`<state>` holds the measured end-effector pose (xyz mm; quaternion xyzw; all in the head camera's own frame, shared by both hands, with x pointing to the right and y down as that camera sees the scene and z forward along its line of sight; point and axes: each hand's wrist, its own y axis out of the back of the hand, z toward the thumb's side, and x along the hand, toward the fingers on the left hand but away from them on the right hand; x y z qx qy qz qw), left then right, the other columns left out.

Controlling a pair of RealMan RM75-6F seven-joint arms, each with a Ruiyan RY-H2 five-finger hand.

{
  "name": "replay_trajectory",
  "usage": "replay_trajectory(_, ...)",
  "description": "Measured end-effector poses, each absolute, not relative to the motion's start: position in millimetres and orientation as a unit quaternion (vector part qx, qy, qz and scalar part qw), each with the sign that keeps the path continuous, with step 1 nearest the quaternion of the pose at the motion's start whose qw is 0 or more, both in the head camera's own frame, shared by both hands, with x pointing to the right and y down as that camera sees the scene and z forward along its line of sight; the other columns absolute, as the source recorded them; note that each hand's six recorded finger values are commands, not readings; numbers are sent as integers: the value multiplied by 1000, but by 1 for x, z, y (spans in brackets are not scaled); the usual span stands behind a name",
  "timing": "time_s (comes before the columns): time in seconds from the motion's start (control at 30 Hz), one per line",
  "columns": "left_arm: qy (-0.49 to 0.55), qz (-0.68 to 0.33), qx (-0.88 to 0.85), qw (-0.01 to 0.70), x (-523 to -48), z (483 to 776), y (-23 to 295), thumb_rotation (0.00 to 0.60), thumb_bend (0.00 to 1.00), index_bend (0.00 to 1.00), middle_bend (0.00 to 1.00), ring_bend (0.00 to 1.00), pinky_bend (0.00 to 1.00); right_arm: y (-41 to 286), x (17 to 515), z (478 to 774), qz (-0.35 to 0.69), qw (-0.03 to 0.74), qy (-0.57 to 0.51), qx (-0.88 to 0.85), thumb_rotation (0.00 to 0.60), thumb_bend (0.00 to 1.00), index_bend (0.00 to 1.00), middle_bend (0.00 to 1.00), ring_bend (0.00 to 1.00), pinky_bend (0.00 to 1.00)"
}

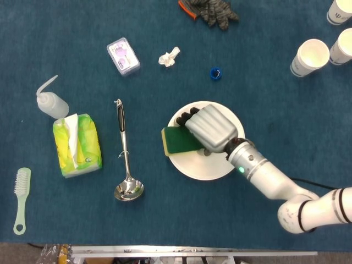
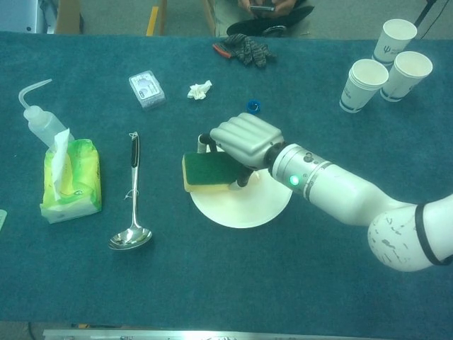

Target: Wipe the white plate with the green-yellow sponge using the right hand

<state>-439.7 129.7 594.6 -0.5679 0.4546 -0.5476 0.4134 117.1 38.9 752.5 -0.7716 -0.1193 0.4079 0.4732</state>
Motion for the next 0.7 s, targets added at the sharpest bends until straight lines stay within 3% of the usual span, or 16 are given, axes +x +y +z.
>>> replay_trajectory(0.7,457,-547,-568,412,-442,595,129,600,488,329,274,200,127,40,122,767,419,477,-117,-763,600,183,414,403,359,616)
